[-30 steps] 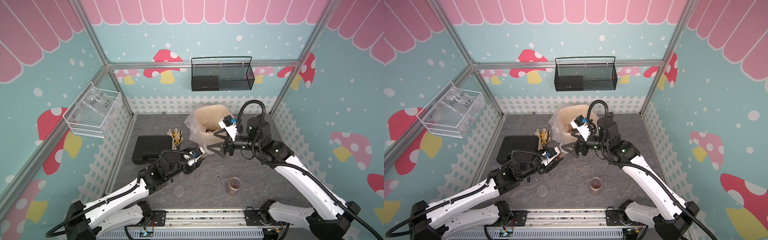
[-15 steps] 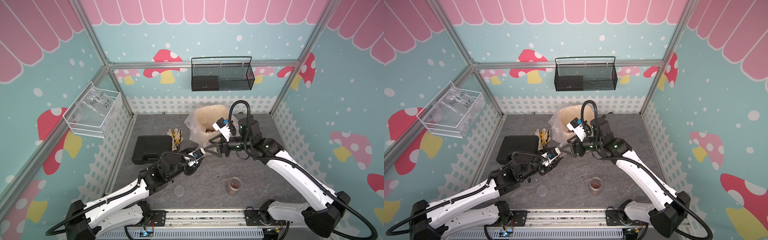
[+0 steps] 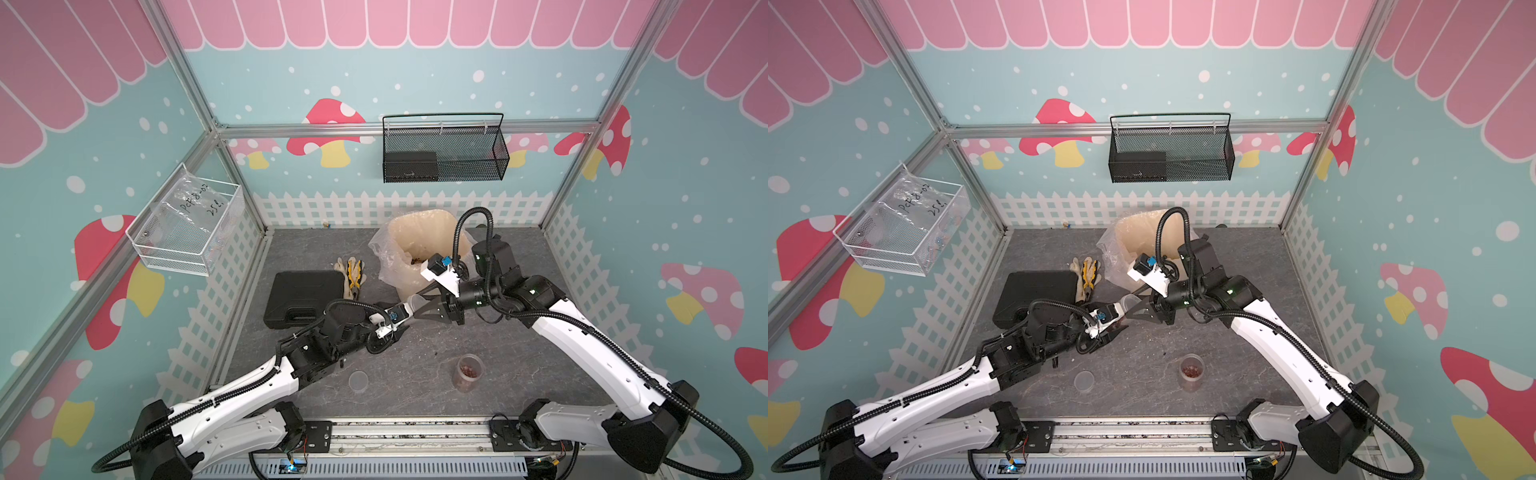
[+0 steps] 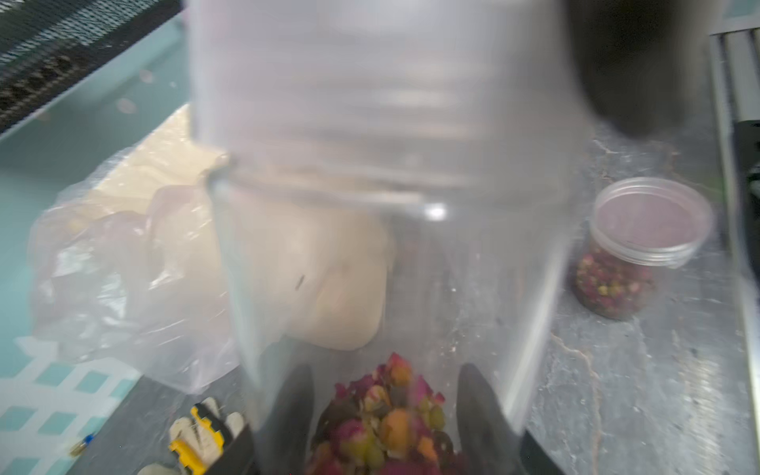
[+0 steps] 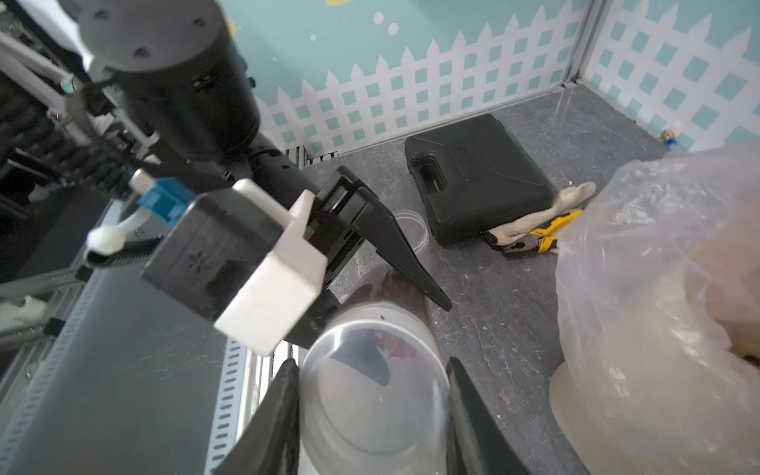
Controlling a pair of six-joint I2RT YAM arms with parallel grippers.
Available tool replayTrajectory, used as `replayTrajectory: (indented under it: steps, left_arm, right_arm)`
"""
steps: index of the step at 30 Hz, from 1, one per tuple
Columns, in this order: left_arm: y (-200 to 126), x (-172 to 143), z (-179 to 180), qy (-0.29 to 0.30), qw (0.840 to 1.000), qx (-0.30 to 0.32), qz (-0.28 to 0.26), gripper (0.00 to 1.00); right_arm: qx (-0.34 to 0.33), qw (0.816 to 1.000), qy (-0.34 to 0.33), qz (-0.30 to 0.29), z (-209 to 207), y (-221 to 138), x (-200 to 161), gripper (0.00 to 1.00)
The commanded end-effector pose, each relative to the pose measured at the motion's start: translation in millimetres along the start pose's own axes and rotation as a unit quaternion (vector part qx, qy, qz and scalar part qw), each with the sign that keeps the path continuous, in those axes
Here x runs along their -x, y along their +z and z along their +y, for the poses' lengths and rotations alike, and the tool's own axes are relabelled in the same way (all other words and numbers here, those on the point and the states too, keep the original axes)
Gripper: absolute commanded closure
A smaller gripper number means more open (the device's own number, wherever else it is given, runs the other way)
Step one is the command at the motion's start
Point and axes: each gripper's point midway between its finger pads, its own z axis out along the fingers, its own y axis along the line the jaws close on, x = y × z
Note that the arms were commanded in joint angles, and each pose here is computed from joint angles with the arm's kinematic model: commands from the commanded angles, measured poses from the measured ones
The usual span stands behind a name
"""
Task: Empty the moldy dried flower tea in the jars
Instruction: Unscrew the lid from the jar.
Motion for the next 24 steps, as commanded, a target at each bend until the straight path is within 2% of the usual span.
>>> replayTrajectory:
  steps: [1, 6, 9, 12, 13, 14, 19, 20, 24]
  left_arm:
    - [-14, 30, -45, -0.052, 0.986, -0.152, -0.052, 0.92]
    - [-18, 32, -47, -0.061, 0.982, -0.167, -0.061, 0.92]
    - [-18, 30, -48, -0.063, 0.981, -0.174, -0.060, 0.92]
    - [-13, 27, -39, -0.059, 0.986, -0.145, -0.052, 0.92]
    - [-10, 24, -32, -0.055, 0.990, -0.124, -0.047, 0.92]
    - [-9, 22, -24, -0.050, 0.993, -0.098, -0.045, 0.92]
    - [-7, 16, 12, -0.027, 0.999, 0.011, -0.035, 0.91]
    - [-7, 15, 17, -0.005, 0.999, 0.029, -0.034, 0.91]
    - [-9, 15, 30, 0.010, 0.997, 0.069, -0.034, 0.91]
  right_arm:
    - [-0.053, 0.981, -0.186, -0.002, -15, -6, 9, 0.95]
    - [-0.037, 0.982, -0.186, 0.008, -17, 0, 4, 0.88]
    - [-0.035, 0.981, -0.188, 0.011, -17, 2, 1, 0.79]
    - [-0.044, 0.985, -0.168, -0.008, -17, -2, 16, 0.38]
    - [-0.048, 0.987, -0.155, -0.019, -17, -5, 24, 0.28]
    - [-0.060, 0.989, -0.135, -0.033, -18, -10, 34, 0.23]
    - [-0.130, 0.986, -0.032, -0.097, -23, -37, 57, 0.15]
    - [-0.134, 0.985, -0.006, -0.106, -23, -40, 59, 0.15]
    - [-0.151, 0.976, 0.110, -0.112, -31, -42, 52, 0.14]
